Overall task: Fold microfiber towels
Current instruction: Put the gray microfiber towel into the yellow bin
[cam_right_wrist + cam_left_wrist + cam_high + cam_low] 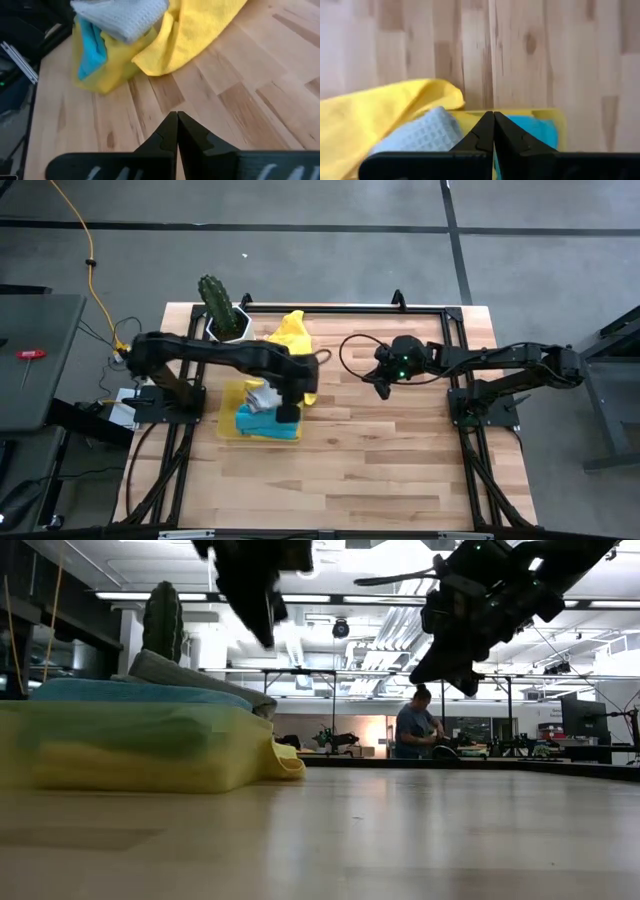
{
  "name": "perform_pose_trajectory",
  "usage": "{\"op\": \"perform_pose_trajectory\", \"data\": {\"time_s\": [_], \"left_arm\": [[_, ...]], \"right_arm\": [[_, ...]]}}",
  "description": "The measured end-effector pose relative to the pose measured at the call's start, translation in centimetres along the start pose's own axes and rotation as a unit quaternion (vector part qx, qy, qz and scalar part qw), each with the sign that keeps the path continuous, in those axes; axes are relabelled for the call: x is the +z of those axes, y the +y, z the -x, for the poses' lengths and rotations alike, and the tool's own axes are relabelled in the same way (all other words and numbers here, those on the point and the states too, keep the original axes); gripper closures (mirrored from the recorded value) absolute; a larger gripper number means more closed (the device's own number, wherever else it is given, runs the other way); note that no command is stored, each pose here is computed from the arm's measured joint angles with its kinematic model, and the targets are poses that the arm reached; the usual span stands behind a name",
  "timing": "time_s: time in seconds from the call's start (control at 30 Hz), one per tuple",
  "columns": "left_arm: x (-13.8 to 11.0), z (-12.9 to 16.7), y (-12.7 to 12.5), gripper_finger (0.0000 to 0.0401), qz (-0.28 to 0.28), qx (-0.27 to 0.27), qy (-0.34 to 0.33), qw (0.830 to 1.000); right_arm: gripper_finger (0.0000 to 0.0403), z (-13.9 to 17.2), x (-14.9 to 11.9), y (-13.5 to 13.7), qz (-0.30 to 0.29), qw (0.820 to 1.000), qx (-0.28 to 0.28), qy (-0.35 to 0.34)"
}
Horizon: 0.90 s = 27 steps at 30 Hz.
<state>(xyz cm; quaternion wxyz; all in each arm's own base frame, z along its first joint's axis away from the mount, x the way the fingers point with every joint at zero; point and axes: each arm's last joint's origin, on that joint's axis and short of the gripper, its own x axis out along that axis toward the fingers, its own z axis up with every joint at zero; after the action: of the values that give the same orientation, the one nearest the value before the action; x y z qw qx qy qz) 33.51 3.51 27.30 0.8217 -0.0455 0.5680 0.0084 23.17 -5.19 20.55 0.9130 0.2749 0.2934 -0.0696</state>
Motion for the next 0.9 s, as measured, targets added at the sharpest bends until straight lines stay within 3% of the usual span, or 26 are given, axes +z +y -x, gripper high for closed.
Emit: {"op": "perform_pose_trajectory", "data": {"time_s": [0.2,0.37,0.57,0.8,0.9], "left_arm": [[-3.4,4.2,-0.5,0.0396,0.019,0.004,0.026,0.999],[-7.2,5.7,-1.9,0.0363,0.054,-0.004,0.038,0.998],[-10.1,5.0,-3.9,0.0280,0.083,0.005,0.036,0.996],[-11.4,2.5,-4.8,0.0182,0.074,0.105,0.056,0.990],[-11.4,2.0,-4.8,0.0160,0.086,0.118,0.049,0.988]], "right_arm": [[0.0403,0.0,0.1,0.1,-0.018,1.000,0.003,-0.006],[0.0403,0.0,0.1,0.0,-0.020,1.000,-0.008,-0.011],[0.0403,0.0,0.0,-0.1,-0.022,1.000,-0.017,-0.005],[0.0403,0.0,-0.2,-0.3,-0.025,0.999,-0.036,0.000],[0.0403,0.0,-0.2,-0.3,-0.026,0.999,-0.039,0.002]]}}
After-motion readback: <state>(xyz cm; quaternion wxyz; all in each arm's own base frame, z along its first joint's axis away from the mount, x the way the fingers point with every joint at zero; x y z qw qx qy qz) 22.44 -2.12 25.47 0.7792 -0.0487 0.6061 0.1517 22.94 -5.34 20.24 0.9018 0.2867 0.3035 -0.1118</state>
